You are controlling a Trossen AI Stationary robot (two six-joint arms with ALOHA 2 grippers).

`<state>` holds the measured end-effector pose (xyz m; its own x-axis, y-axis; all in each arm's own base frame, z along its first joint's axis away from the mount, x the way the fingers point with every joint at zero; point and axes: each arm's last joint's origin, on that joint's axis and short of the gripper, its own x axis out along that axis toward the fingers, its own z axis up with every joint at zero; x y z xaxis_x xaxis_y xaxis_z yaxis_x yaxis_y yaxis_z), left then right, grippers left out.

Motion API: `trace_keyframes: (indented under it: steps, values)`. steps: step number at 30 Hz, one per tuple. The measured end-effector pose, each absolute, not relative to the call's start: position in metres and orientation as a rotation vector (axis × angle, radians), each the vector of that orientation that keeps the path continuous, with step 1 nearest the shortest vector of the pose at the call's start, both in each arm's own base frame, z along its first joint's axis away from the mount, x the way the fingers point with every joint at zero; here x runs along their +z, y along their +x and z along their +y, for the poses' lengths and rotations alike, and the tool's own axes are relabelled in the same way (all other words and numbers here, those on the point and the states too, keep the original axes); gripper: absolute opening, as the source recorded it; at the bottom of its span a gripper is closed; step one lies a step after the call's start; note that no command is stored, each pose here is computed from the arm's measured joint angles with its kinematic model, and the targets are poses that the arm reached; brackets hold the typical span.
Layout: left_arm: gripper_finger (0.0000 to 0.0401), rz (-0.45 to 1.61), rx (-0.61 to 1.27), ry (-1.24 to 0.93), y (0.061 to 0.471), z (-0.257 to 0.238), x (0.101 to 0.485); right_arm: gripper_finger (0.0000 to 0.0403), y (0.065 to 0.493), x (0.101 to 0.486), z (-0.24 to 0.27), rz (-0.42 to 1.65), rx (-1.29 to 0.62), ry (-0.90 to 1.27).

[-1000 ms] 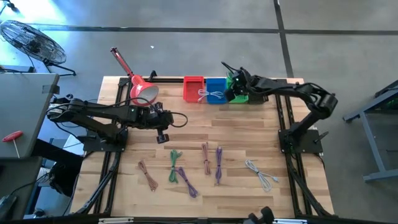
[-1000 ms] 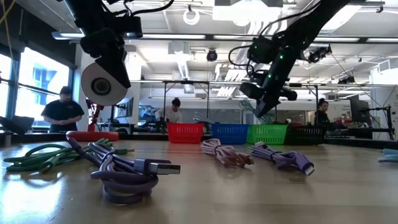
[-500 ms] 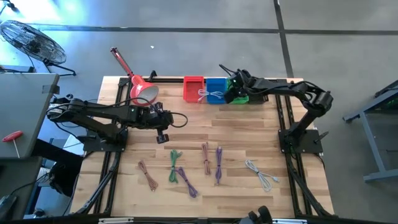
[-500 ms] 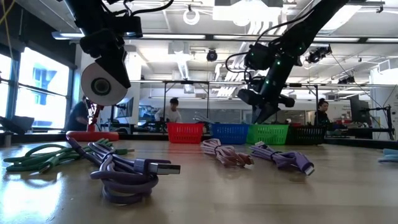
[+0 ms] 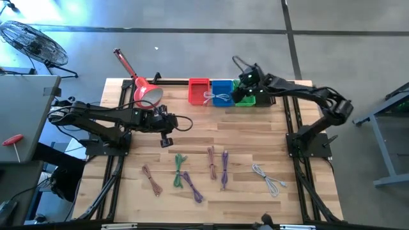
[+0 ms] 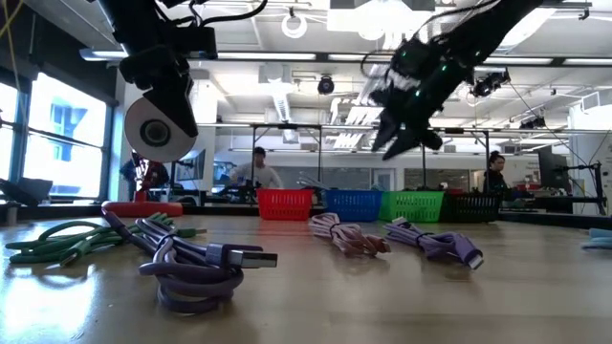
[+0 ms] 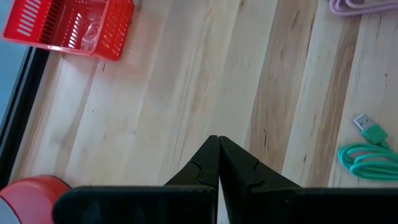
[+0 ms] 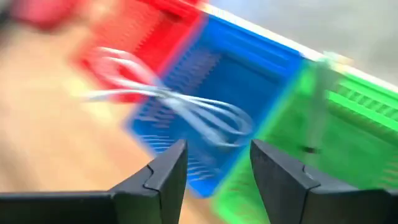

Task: Pick & Place USB Port
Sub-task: Put the blue charger cable into the blue bin

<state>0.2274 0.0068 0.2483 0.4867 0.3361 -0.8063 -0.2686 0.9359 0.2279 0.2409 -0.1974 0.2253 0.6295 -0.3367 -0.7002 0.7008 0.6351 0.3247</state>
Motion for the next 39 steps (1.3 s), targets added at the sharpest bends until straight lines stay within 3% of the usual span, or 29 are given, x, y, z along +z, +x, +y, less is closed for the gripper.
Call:
trace_keyframes:
  steps: [6,10,15,25,39]
  values:
    - [0.0001,1.001,0.368,0.073,0.227,0.007,0.248,0.0169,0.231,0.269,-0.159,0.555,-0.134,0.58]
    - [0.0001,1.009,0.368,0.073,0.226,0.007,0.248,0.0169,0.223,0.29,-0.12,0.578,0.033,0.504]
    - [0.0001,1.019,0.368,0.076,0.226,0.007,0.247,0.0169,0.214,0.299,-0.07,0.705,-0.047,0.402]
    - [0.0001,1.022,0.352,0.065,0.226,0.006,0.247,0.0169,0.203,0.282,0.018,1.011,-0.207,0.417]
    - [0.0001,1.019,0.31,0.024,0.226,0.005,0.247,0.0169,0.208,0.247,0.09,1.187,-0.302,0.449]
